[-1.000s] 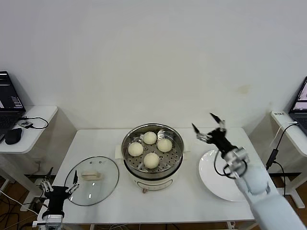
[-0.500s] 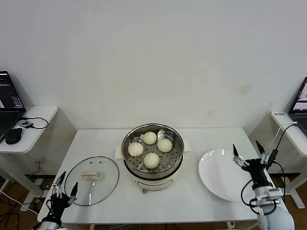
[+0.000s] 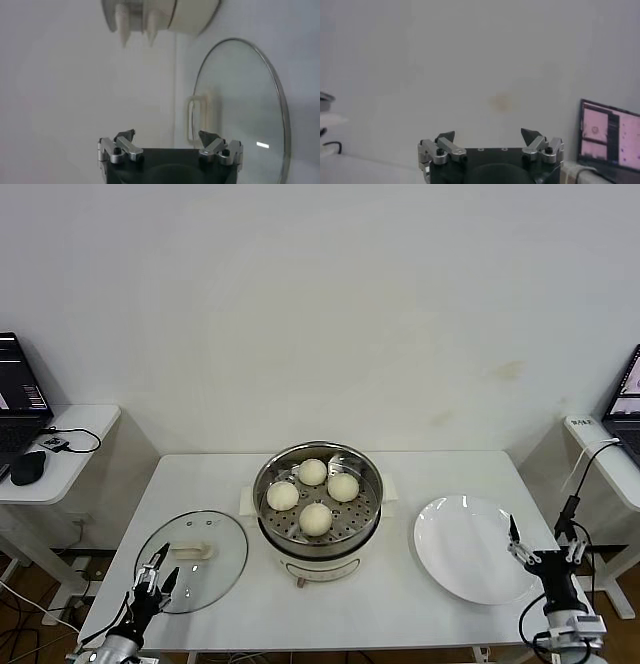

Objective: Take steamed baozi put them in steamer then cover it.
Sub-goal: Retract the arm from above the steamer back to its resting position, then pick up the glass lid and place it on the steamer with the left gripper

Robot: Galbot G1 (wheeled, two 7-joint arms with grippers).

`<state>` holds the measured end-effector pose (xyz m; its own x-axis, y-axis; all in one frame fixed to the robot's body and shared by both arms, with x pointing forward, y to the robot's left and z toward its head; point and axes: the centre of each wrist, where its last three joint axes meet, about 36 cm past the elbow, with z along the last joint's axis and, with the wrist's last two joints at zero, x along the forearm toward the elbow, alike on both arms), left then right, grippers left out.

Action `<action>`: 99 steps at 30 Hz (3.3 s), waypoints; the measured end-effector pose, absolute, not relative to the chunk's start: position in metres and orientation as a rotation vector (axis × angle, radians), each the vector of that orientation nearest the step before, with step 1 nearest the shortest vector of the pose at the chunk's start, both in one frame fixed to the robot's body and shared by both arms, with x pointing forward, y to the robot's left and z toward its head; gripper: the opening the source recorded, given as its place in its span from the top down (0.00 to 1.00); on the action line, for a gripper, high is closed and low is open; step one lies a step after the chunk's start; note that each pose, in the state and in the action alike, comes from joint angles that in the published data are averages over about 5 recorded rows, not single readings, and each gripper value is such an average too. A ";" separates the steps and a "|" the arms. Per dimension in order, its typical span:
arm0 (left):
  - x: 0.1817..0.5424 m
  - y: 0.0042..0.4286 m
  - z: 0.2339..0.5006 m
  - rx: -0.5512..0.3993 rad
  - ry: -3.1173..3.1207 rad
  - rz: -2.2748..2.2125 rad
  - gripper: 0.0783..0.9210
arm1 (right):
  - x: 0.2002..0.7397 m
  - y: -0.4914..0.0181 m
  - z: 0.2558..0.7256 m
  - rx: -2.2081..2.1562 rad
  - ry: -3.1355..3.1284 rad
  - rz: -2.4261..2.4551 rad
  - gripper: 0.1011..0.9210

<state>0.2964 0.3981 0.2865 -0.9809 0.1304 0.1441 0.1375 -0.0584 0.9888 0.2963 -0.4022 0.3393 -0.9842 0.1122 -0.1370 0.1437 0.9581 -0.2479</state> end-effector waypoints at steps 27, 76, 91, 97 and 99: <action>0.366 0.405 0.281 -0.325 -2.113 -2.312 0.12 | 0.265 -0.399 0.319 0.236 3.039 -0.430 0.12; 0.366 0.420 0.290 -0.125 -2.224 -2.212 0.91 | 0.265 -0.380 0.307 0.158 3.053 -0.451 0.12; 0.362 0.431 0.406 0.068 -2.202 -2.221 0.91 | 0.265 -0.371 0.309 0.094 3.054 -0.459 0.12; 0.369 0.401 0.449 0.050 -2.274 -2.218 0.91 | 0.264 -0.365 0.307 0.084 3.048 -0.467 0.12; 0.371 0.386 0.458 0.028 -2.302 -2.217 0.91 | 0.264 -0.363 0.307 0.082 3.045 -0.475 0.12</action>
<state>0.3710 0.3862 0.4576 -0.9983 0.0252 -0.0517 -0.0507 0.0385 0.9980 0.2637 -0.3632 0.3066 -0.9969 0.0432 -0.0659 0.0612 0.9511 -0.3027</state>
